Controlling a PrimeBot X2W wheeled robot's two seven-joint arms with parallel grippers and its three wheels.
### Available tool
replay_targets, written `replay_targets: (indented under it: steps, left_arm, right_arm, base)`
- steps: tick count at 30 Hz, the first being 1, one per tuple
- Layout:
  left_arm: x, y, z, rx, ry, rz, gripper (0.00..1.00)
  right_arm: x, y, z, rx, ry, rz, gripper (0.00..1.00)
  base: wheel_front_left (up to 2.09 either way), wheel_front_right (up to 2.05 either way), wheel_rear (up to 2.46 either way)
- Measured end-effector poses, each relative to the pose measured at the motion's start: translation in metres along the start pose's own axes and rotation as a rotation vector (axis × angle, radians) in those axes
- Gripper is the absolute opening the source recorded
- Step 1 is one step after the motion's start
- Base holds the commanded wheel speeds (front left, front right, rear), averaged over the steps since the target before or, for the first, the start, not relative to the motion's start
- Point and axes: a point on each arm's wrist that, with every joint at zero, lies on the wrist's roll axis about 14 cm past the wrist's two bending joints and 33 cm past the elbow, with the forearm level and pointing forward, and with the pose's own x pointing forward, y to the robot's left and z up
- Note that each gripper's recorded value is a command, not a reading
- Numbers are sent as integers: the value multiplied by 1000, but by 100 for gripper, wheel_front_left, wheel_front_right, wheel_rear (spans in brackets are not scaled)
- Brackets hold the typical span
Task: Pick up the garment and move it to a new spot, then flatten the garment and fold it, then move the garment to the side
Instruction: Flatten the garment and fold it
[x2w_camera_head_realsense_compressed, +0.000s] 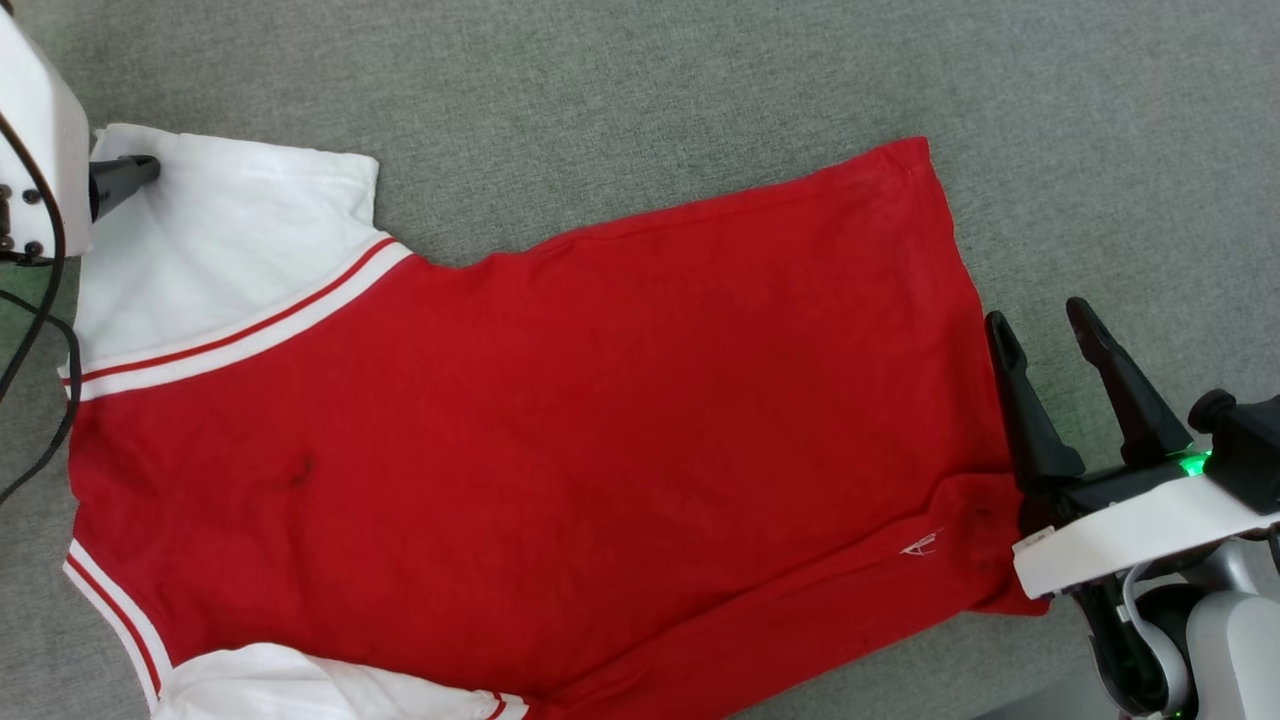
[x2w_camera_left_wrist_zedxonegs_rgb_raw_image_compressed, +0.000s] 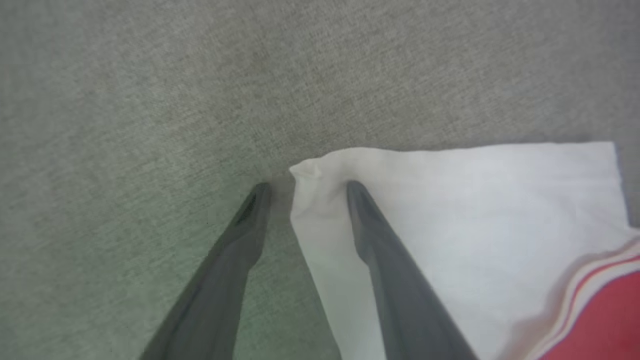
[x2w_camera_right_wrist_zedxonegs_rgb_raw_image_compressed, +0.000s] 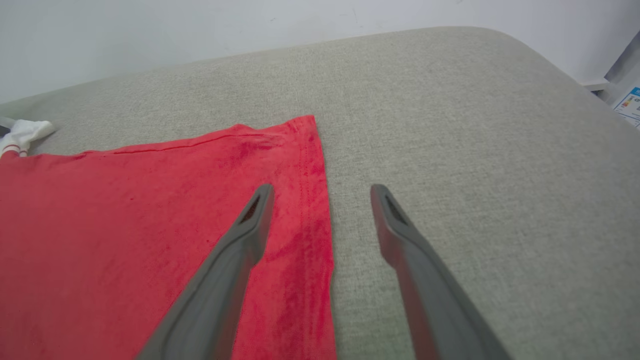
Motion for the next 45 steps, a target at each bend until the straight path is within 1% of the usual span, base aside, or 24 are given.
replay_targets:
  steps: [1,4,7,11,16,19,22,26,27,30,32,34,40,45]
  left_arm:
    - [0,-2,0,-3,2,-13,0]
    - [0,-12,-1,-14,-5,-55,0]
    - [-4,-16,1,-5,-50,-59,0]
    - [-19,-24,15,9,-175,-66,0]
    - [-56,-29,35,77,-342,-39,0]
    - [-78,-38,37,127,-412,-34,0]
    - [-99,-52,35,183,-475,-49,0]
    - [-119,-78,15,313,-492,-72,0]
    - [-124,-81,11,324,-504,-79,0]
    - [-138,-86,3,349,-536,-86,0]
    - [-145,-87,-3,356,-547,-87,0]
    - [-151,-86,-7,361,-560,-84,0]
    - [-158,-89,-19,370,-583,-93,0]
    - [-153,-89,-28,366,-585,-101,0]
  right_arm:
    - [1,0,0,0,1,0,100]
    - [1,1,-1,-3,4,4,100]
    - [0,2,1,-8,9,12,100]
    - [-2,2,8,-35,15,25,100]
    - [-5,2,15,-96,61,63,100]
    - [-5,5,12,-178,141,110,100]
    - [-1,2,13,-232,230,137,100]
    - [6,1,10,-303,380,170,100]
    - [9,1,10,-323,412,176,100]
    - [22,4,16,-349,482,193,100]
    - [32,6,22,-388,515,194,100]
    - [42,10,26,-395,544,201,100]
    - [69,15,20,-452,652,194,100]
    - [86,15,-1,-499,738,184,100]
  base:
    - [0,0,0]
    - [0,0,0]
    - [0,0,0]
    - [0,0,0]
    - [0,0,0]
    - [0,0,0]
    - [0,0,0]
    - [0,0,0]
    - [0,0,0]
    - [0,0,0]
    - [0,0,0]
    - [0,0,0]
    - [0,0,0]
    - [0,0,0]
